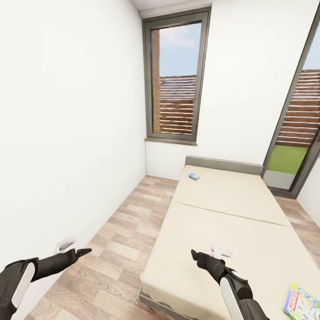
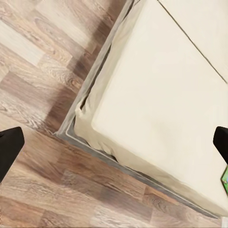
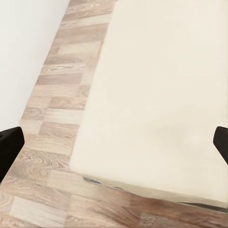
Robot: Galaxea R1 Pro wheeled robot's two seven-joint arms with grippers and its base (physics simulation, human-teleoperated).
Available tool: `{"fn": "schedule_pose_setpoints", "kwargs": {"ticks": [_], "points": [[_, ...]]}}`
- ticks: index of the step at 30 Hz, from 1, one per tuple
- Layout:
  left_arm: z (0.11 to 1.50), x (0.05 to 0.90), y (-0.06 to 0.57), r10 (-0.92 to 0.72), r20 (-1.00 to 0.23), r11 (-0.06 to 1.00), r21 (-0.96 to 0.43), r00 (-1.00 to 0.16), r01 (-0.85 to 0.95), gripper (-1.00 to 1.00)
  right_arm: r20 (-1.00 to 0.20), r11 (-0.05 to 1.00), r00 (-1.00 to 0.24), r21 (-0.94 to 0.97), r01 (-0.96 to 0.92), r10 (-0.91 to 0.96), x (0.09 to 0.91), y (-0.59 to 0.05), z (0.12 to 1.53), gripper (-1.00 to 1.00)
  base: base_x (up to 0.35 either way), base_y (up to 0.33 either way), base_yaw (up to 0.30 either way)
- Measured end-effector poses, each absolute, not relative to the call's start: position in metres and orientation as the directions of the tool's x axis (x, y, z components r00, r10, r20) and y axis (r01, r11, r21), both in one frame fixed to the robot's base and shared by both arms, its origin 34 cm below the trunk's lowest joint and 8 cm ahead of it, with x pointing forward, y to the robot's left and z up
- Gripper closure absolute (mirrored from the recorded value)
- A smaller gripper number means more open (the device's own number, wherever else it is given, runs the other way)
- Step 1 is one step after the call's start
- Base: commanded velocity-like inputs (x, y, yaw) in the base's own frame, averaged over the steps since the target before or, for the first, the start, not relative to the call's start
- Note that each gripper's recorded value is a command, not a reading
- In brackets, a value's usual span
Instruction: Put all the toys in the child's room - the three board games (two on the bed and one on the table), the two jigsaw puzzles on the table, and the tennis ball on the table - inside the toy box on the table in the child's room.
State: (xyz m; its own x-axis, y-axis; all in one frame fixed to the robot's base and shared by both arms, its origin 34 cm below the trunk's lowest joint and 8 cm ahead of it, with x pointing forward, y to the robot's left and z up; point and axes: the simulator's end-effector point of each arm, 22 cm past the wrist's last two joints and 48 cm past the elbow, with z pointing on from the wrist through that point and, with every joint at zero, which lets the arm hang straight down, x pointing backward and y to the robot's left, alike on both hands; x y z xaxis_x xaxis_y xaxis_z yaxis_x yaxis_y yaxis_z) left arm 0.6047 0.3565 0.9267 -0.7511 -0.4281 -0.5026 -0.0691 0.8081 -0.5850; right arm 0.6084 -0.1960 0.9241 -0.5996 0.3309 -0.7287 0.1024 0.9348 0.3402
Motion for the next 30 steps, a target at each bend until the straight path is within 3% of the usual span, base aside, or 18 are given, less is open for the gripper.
{"fn": "schedule_pose_setpoints", "kwargs": {"ticks": [20,30], "points": [[0.917,0.603,0.358,-0.431,-0.488,0.808,-0.583,-0.759,-0.084,-1.00,-0.717,0.935,-0.614,0.336,0.110,0.330,0.607,-0.197,0.913,-1.00,0.248,0.221,-0.192],[0.917,0.603,0.358,-0.431,-0.488,0.808,-0.583,-0.759,-0.084,-1.00,-0.722,0.935,-0.607,0.338,0.111,0.333,0.608,-0.197,0.915,-1.00,0.210,0.187,-0.106]]}}
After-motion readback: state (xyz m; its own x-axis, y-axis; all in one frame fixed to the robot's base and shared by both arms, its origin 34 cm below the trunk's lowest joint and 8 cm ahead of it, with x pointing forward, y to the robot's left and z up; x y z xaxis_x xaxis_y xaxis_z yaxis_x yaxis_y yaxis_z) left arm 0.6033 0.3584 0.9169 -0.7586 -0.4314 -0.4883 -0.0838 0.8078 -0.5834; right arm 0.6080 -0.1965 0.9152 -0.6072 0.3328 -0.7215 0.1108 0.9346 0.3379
